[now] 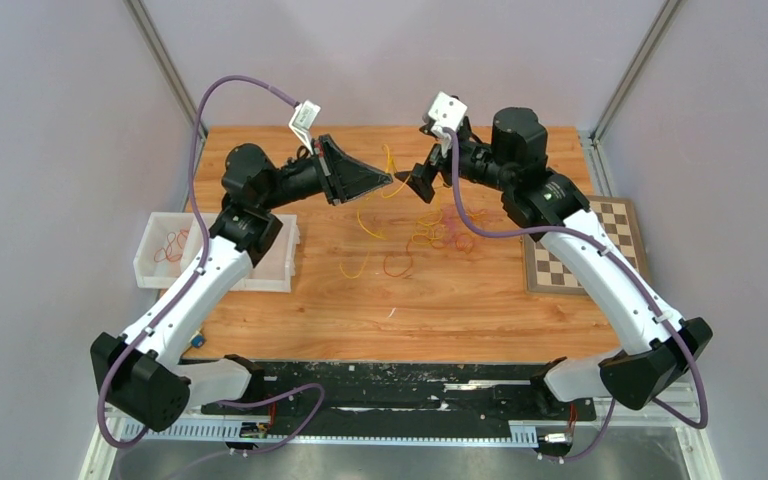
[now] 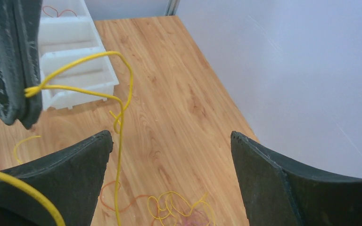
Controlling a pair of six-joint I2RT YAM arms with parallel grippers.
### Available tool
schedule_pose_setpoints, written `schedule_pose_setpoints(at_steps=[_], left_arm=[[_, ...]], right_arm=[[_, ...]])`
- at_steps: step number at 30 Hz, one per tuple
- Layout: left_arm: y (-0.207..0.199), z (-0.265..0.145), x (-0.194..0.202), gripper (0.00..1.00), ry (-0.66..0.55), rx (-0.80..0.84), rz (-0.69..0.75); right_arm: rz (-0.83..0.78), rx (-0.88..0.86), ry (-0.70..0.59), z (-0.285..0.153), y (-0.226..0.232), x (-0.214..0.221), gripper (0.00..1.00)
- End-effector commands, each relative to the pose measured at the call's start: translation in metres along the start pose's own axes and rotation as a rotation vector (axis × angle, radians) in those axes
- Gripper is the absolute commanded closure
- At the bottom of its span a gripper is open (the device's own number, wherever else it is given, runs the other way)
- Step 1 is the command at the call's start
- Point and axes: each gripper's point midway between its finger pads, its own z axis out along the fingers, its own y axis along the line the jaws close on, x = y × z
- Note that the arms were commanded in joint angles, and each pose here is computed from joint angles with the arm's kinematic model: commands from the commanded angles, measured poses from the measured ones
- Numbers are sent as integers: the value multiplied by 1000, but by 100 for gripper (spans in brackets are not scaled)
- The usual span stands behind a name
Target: Untangle the cables
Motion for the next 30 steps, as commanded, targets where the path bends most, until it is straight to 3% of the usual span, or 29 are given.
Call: schedule_pose_setpoints(at_steps=[1,4,9,11,15,22,25,30], left_arm=[[-31,-6,-8,100,-12,97,108],[-44,-5,-9,100,-2,160,123],[-39,-1,6,100,52,108,175],[-31,-2,10,100,56,73,171],[-13,-7,8,100,42,-30,179],[32,-19,-6,100,-5,-238,126],[40,-18,4,100,43,-246,94],[22,-10,27,100,140,-127,46]], right_arm=[[-81,5,14,-8,1,-2,0],[-68,-31,30,-8,12,7,0],[72,202,128,1,-27,27,0],[86,146,99,0,-19,23,0],[31,-85,5,-9,26,10,0],[-122,-258,-54,-36,67,13,0],[-193,-282,-95,-46,75,7,0],[-351,-224,-141,-51,69,-5,0]])
